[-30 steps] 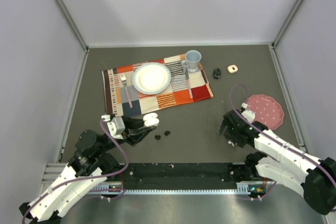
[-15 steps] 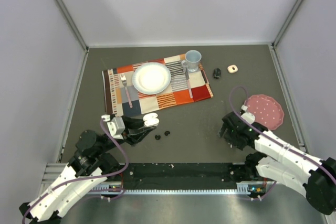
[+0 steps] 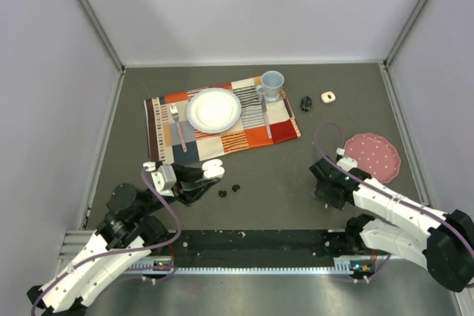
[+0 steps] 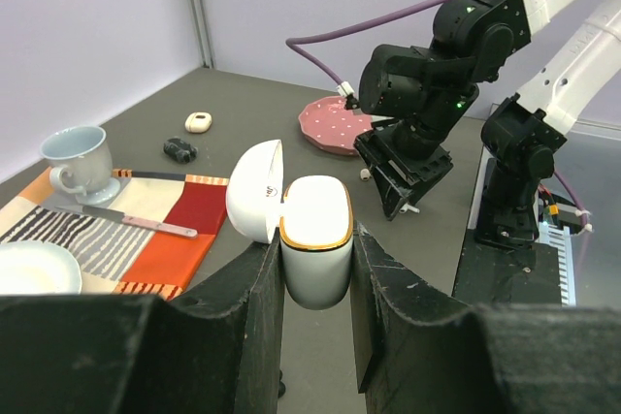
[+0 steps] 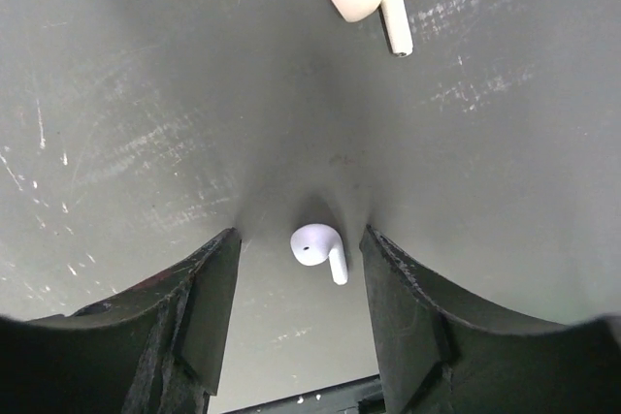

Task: Insert the wireless bluetooth earbuds into the charging case
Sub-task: Move the right earbud to the center of the board.

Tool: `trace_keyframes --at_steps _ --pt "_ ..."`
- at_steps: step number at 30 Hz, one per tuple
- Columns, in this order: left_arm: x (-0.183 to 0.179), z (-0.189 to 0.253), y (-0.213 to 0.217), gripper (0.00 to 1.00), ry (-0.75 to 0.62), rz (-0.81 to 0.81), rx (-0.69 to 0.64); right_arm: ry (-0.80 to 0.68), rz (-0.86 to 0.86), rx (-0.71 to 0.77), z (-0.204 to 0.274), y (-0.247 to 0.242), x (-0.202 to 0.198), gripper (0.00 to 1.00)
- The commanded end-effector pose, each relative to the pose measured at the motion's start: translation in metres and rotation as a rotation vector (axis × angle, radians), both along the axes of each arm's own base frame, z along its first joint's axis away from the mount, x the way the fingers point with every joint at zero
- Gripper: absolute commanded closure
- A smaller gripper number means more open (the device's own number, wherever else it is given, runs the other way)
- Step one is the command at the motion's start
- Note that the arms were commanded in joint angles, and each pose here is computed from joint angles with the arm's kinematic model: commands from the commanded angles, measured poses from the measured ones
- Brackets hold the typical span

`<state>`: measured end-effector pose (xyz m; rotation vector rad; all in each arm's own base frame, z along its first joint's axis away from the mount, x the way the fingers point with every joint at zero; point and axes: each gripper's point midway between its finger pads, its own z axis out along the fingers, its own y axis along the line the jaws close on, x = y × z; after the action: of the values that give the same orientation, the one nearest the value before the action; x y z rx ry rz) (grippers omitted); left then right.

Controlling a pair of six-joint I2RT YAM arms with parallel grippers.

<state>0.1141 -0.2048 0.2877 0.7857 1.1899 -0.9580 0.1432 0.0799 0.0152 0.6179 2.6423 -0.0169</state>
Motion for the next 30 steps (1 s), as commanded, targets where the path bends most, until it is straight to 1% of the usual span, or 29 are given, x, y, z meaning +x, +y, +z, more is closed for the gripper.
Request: trace_keyframes --at_steps 1,3,7,15,16,17,24,30 --pt "-0.003 0.02 0.001 1.0 -0.038 -0.012 -0.043 0.021 0.028 -0.057 -0.003 -0.006 -0.002 0.47" --pt "-0.004 0.019 0.0 1.0 -0.038 -0.015 -0.043 0.023 0.037 -0.051 -0.002 -0.004 -0.002 0.47" --pt "-0.003 0.019 0.0 1.0 -0.037 -0.011 -0.041 0.014 0.037 -0.039 -0.002 -0.003 -0.003 0.51" --pt "-0.003 0.019 0.0 1.0 -0.037 -0.013 -0.042 0.005 0.05 -0.061 0.002 -0.004 0.003 0.55" --pt "-0.003 0.019 0.0 1.0 -0.035 -0.013 -0.04 0.004 0.048 -0.062 0.002 -0.003 0.003 0.61" --pt "-0.003 0.019 0.0 1.0 -0.034 -0.013 -0.04 0.006 0.049 -0.067 0.003 -0.004 0.004 0.63" --pt "-0.004 0.019 0.0 1.0 -0.035 -0.015 -0.041 0.008 0.046 -0.083 0.002 -0.005 0.006 0.62" --pt "-0.004 0.019 0.0 1.0 -0.033 -0.013 -0.041 0.001 0.04 -0.084 0.002 -0.006 0.007 0.64"
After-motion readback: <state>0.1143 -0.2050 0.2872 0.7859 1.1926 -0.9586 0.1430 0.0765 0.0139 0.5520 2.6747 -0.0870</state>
